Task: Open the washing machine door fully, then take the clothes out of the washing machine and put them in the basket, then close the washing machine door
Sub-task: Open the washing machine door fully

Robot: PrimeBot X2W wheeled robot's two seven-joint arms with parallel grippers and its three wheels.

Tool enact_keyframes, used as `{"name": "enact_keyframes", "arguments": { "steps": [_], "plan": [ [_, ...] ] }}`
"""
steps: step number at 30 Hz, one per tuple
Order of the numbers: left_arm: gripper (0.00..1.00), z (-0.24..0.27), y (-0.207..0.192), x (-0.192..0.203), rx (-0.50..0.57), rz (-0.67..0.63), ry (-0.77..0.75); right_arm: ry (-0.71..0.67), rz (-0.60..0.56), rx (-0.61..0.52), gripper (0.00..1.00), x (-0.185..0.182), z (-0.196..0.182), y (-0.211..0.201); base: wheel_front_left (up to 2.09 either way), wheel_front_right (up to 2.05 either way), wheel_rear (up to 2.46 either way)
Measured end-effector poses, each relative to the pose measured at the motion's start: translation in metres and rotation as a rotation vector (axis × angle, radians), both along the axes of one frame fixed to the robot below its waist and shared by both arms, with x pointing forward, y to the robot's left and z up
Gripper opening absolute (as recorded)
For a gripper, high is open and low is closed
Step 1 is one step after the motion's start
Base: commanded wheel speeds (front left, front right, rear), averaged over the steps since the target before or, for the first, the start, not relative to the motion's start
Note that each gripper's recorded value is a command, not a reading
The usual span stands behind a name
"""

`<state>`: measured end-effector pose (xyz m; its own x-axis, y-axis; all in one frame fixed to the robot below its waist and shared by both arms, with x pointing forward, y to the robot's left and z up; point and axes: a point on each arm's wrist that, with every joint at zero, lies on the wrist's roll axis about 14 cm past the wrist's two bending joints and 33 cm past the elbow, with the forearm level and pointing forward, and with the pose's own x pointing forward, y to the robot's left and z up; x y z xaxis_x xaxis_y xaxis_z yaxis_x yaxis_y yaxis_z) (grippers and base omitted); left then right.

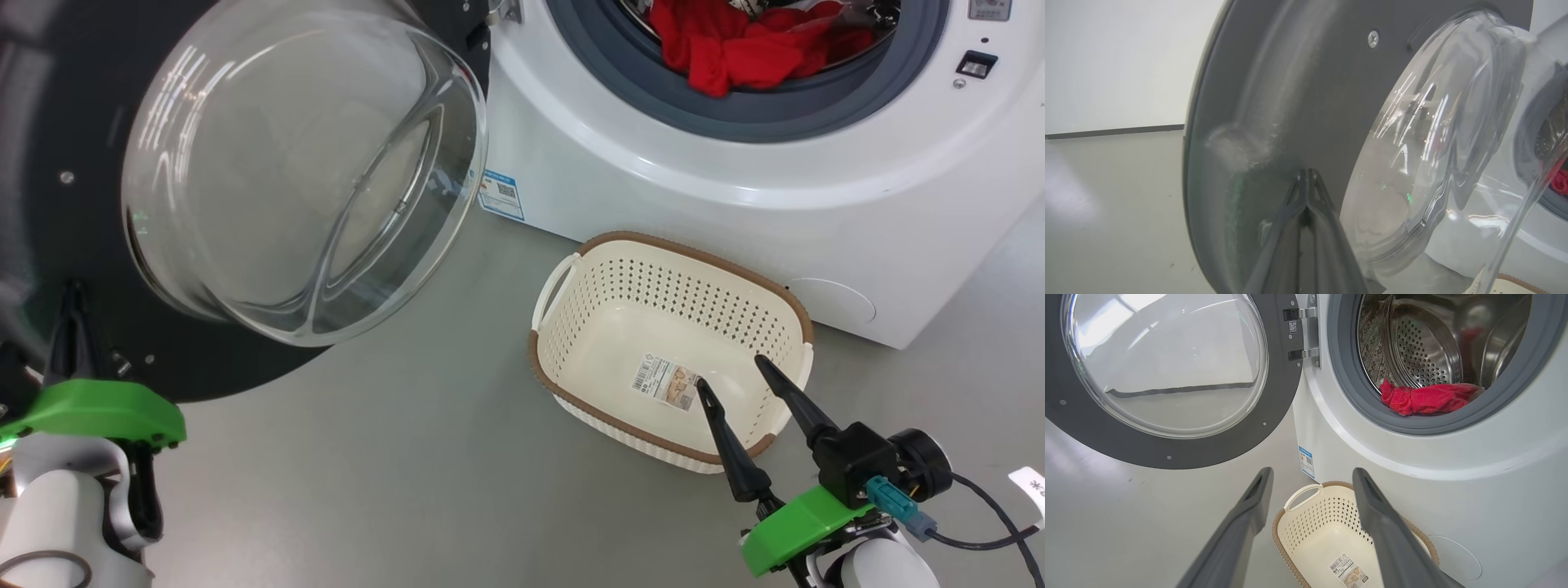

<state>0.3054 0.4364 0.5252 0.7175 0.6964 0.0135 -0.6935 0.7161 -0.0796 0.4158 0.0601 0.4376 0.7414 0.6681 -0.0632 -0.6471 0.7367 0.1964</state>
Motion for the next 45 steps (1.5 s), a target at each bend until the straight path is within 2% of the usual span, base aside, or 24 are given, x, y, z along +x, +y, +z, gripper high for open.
{"name": "enact_keyframes", "arguments": {
  "steps": [11,12,13,14,15,16,26,33,41,45],
  "plan": [
    [0.00,-0.008,0.001,-0.003,-0.016,0.007,0.007,-0.025,-0.009,0.004,1.00,0.005,0.008,-0.001,0.00,0.00,0.00],
    [0.05,-0.008,0.000,-0.002,-0.015,0.007,0.006,-0.026,-0.009,0.005,1.00,0.005,0.009,-0.001,0.00,0.00,0.00],
    [0.30,-0.007,0.000,-0.002,-0.014,0.006,0.004,-0.028,-0.009,0.005,1.00,0.005,0.010,-0.001,0.00,0.00,0.00],
    [0.47,-0.005,-0.001,-0.001,-0.007,0.004,0.000,-0.026,-0.012,0.009,1.00,0.004,0.011,-0.002,0.00,0.00,0.00],
    [0.86,-0.002,-0.001,0.000,0.003,0.002,-0.006,-0.025,-0.014,0.013,1.00,0.004,0.011,-0.002,0.00,0.00,0.00],
    [1.00,0.003,-0.002,0.001,0.013,-0.002,-0.016,-0.026,-0.016,0.015,1.00,0.004,0.012,-0.003,0.00,0.00,0.00],
    [1.00,0.029,-0.028,0.008,0.059,-0.076,-0.120,-0.057,-0.074,0.044,1.00,0.007,0.032,-0.020,0.00,0.00,0.00],
    [1.00,0.050,-0.058,0.016,0.088,-0.157,-0.208,-0.097,-0.182,0.060,1.00,0.015,0.051,-0.055,0.00,0.00,0.00],
    [1.00,0.079,-0.123,0.043,0.123,-0.405,-0.311,-0.148,-0.320,0.060,1.00,0.018,0.070,-0.104,0.00,0.00,0.00],
    [1.00,0.072,-0.148,0.052,0.094,-0.491,-0.292,-0.170,-0.388,0.061,1.00,0.015,0.078,-0.129,0.00,0.00,0.00]
  ]
}}
